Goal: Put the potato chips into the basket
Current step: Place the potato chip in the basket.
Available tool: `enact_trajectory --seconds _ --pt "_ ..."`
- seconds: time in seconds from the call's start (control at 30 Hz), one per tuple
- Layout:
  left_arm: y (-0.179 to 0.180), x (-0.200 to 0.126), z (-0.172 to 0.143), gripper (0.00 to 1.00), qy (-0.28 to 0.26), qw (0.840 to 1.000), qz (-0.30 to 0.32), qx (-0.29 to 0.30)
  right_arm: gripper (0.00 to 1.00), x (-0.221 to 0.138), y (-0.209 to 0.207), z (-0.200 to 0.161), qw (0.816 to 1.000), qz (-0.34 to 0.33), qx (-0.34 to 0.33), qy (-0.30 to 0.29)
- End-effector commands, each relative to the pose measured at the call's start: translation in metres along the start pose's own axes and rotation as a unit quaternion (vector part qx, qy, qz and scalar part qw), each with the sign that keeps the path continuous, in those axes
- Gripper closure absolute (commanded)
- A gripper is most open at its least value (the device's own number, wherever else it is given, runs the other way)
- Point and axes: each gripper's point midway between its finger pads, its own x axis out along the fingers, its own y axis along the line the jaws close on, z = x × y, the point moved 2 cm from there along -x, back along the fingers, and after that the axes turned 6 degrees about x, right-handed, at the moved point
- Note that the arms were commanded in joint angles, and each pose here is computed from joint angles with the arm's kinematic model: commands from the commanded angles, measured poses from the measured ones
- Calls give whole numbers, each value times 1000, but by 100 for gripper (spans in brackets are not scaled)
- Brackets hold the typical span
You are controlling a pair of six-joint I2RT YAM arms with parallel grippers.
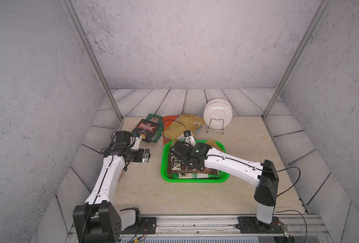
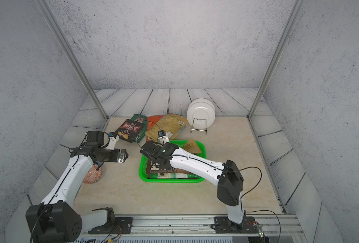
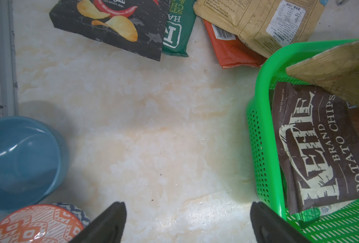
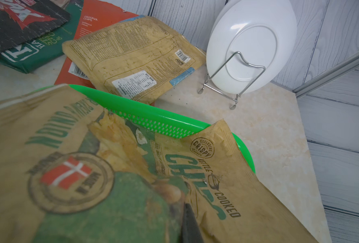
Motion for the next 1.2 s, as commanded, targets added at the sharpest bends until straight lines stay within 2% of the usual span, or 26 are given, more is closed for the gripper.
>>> enact_trajectory --seconds 0.0,0.1,0.27,0.43,0.6,0.67,0.77,0.9,1.03,1.17 --pt "2 4 -3 1 5 1000 0 -6 86 -3 13 -6 999 36 10 16" --pt "2 4 -3 1 6 1000 -1 -7 74 -12 22 -12 994 101 14 29" --pt "1 3 -2 1 4 1000 -2 -6 64 -36 34 -16 976 214 13 37" --pt "1 3 -2 1 3 1000 -3 -6 59 -51 34 -16 962 271 8 36" --pt "1 3 -2 1 4 1000 -3 -6 56 -57 47 -19 933 354 23 57" --pt "1 3 -2 1 4 1000 -3 -6 62 -51 53 -21 917 388 49 78" --pt "1 3 -2 1 4 1000 -3 -5 72 -38 66 -22 881 449 95 118" --pt "3 2 -1 1 2 1000 4 0 71 -15 77 -27 848 487 122 169" --pt "5 1 2 1 -4 1000 9 6 66 18 83 -41 830 492 146 218" --pt "8 1 7 1 -14 1000 19 20 63 48 75 -57 840 468 155 226"
